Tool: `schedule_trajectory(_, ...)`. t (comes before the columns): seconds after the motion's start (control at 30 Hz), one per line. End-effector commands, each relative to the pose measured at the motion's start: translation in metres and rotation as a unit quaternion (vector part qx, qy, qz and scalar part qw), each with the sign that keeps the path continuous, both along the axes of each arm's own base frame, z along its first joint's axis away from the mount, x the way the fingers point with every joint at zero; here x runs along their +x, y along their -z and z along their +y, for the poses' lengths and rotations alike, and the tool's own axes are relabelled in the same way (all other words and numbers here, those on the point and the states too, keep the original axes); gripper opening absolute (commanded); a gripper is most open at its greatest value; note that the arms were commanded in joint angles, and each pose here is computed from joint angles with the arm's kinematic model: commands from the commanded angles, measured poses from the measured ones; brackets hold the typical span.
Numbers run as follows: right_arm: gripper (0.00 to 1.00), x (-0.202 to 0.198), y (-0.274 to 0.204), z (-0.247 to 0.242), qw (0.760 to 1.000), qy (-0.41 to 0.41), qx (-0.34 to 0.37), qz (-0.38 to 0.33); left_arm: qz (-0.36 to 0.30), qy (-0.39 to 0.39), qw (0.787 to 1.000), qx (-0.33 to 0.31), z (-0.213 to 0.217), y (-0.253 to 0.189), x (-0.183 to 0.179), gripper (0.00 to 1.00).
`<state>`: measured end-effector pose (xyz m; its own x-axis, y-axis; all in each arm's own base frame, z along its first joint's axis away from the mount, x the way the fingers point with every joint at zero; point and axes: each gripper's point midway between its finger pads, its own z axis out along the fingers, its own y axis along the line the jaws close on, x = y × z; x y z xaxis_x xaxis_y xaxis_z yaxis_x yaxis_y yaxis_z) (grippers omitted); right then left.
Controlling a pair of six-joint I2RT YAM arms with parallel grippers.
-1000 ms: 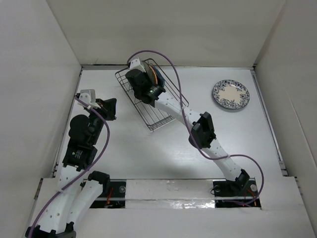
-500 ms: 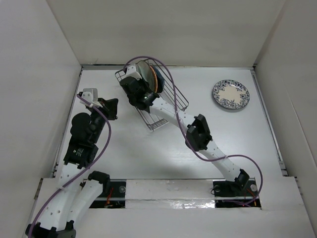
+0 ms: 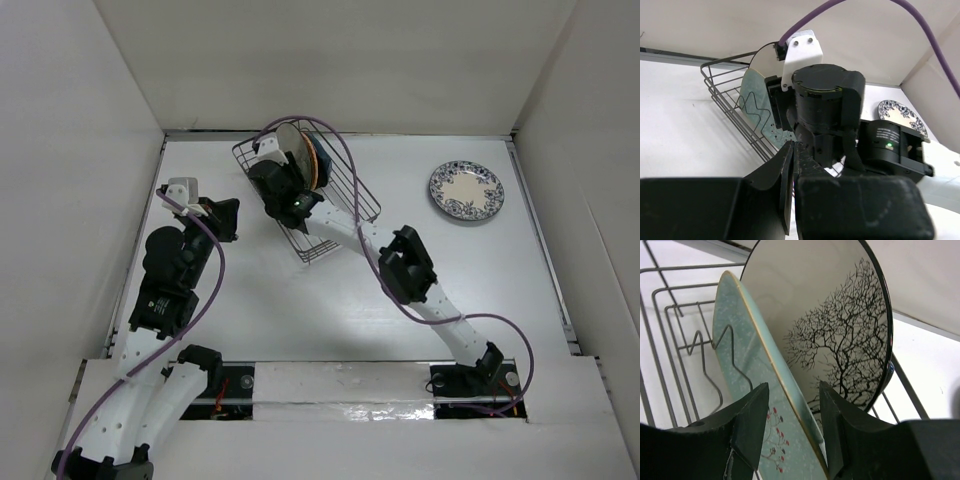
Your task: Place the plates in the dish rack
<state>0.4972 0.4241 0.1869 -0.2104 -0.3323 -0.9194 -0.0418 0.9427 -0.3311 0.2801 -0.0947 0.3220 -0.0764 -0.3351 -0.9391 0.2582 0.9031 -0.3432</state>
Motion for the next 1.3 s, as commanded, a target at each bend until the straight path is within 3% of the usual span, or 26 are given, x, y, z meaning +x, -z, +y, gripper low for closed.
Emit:
schedule_trajectory(0.0,0.51,-0.017,-0.092,0.007,0.991,-0.030,0.114,-0.056,-0.029,0.011,1.000,-0.006,-0.004,-0.017,-0.002,0.00)
schedule_trajectory(0.07,0.53,-0.025,-0.100,0.004,0.989,-0.050,0.125,-0.053,-0.031,0.012,0.999,-0.005,-0.004,-0.018,-0.002,0.00)
schedule_trajectory(0.13,0.62,-0.041,-0.152,-0.008,0.980,-0.072,0.168,-0.079,-0.031,0.015,0.999,-0.007,-0.005,-0.018,-0.002,0.00)
schedule_trajectory(0.27,0.63,-0.044,-0.194,-0.073,0.962,-0.071,0.243,-0.101,-0.033,0.018,0.999,-0.008,-0.006,-0.019,-0.004,0.00)
schedule_trajectory(0.3,0.37,-0.052,-0.194,-0.101,0.959,-0.065,0.258,-0.101,-0.035,0.018,0.999,-0.008,-0.006,-0.020,-0.004,0.00)
schedule_trajectory(0.37,0.04,-0.051,-0.188,-0.141,0.943,-0.049,0.314,-0.095,-0.035,0.018,0.999,-0.009,-0.006,-0.020,-0.005,0.00)
schedule_trajectory(0.4,0.00,-0.048,-0.171,-0.192,0.930,-0.016,0.355,-0.094,-0.037,0.020,0.999,-0.008,-0.006,-0.021,-0.006,0.00)
schedule_trajectory(0.43,0.00,-0.047,-0.158,-0.222,0.932,0.001,0.350,-0.095,-0.038,0.020,0.999,-0.009,-0.006,-0.021,-0.006,0.00)
schedule_trajectory(0.47,0.00,-0.047,-0.145,-0.248,0.914,0.029,0.394,-0.091,-0.038,0.020,0.999,-0.009,-0.006,-0.022,-0.006,0.00)
schedule_trajectory(0.5,0.00,-0.040,-0.134,-0.304,0.901,0.081,0.412,-0.106,-0.039,0.020,0.999,-0.010,-0.006,-0.022,-0.006,0.00)
schedule_trajectory(0.53,0.00,-0.054,-0.099,-0.332,0.897,0.104,0.421,-0.086,-0.039,0.021,0.999,-0.009,-0.006,-0.022,-0.006,0.00)
schedule_trajectory(0.6,0.00,-0.063,-0.069,-0.378,0.864,0.155,0.471,-0.085,-0.039,0.023,0.999,-0.009,-0.007,-0.022,-0.006,0.00)
schedule_trajectory(0.67,0.23,-0.078,-0.027,-0.437,0.833,0.220,0.499,-0.095,-0.039,0.025,0.999,-0.010,-0.008,-0.022,-0.007,0.00)
schedule_trajectory(0.73,0.59,-0.084,-0.005,-0.480,0.815,0.263,0.506,-0.106,-0.039,0.025,0.999,-0.009,-0.008,-0.022,-0.006,0.00)
schedule_trajectory(0.8,0.69,-0.084,0.032,-0.493,0.800,0.287,0.522,-0.070,-0.040,0.026,0.999,-0.011,-0.008,-0.023,-0.007,0.00)
schedule_trajectory(0.9,0.72,-0.072,0.068,-0.504,0.775,0.297,0.557,-0.032,-0.041,0.026,0.999,-0.011,-0.008,-0.023,-0.007,0.03)
schedule_trajectory(1.07,0.72,-0.049,0.088,-0.507,0.730,0.307,0.610,-0.035,-0.041,0.029,0.999,-0.009,-0.009,-0.022,-0.007,0.12)
schedule_trajectory(1.27,0.65,-0.026,0.119,-0.499,0.681,0.318,0.660,-0.003,-0.041,0.019,0.999,-0.006,-0.005,-0.023,-0.006,0.14)
